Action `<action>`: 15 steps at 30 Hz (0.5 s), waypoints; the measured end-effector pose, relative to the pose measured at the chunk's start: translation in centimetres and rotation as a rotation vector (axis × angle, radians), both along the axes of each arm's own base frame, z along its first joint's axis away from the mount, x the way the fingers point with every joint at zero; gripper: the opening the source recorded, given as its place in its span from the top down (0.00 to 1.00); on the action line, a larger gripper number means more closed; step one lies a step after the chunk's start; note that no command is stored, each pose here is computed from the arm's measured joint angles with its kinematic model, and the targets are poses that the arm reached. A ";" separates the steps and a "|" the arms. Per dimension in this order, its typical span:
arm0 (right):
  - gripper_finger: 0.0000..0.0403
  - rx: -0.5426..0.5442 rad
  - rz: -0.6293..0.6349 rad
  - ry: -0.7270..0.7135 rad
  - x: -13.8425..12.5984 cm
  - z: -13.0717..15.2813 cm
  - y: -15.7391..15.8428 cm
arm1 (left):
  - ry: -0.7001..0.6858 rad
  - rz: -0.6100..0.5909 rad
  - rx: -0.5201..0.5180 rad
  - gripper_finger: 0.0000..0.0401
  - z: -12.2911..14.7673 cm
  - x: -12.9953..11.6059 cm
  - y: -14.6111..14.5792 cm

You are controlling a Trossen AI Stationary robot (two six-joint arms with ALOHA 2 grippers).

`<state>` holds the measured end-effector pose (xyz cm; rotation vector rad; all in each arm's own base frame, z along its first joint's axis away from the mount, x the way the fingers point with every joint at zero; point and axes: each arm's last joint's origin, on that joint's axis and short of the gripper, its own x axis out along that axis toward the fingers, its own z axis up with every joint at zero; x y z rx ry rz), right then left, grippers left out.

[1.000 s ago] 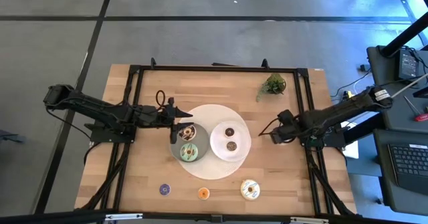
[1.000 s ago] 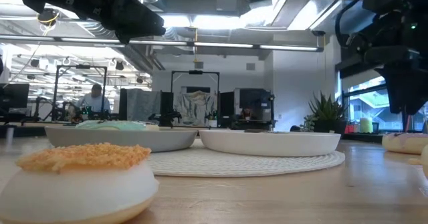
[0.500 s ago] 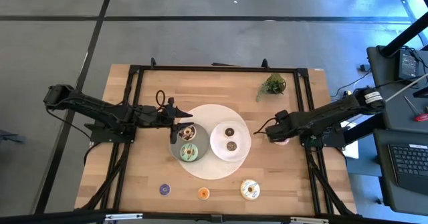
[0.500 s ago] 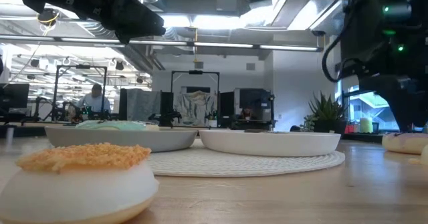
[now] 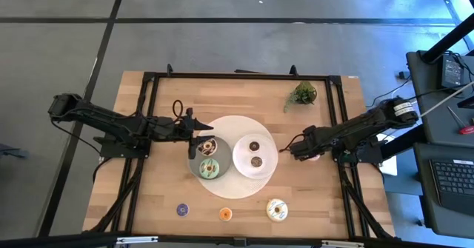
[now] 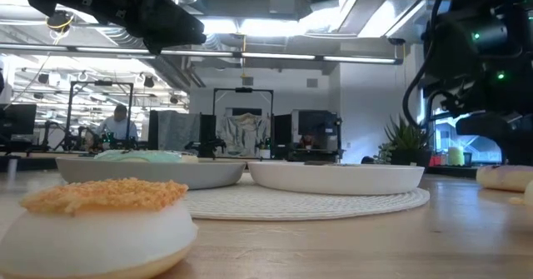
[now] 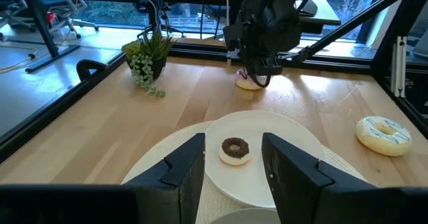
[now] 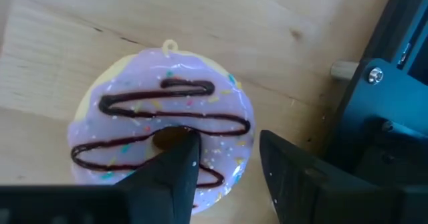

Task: Pick & Place donuts
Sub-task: Put the large purple donut on the gray plate

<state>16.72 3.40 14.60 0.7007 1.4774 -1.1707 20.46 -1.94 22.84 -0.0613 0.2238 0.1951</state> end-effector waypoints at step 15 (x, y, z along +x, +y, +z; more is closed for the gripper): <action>0.72 0.013 0.019 -0.026 0.0 -0.7 0.0 | 0.000 -0.001 -0.001 0.64 0.0 0.0 0.0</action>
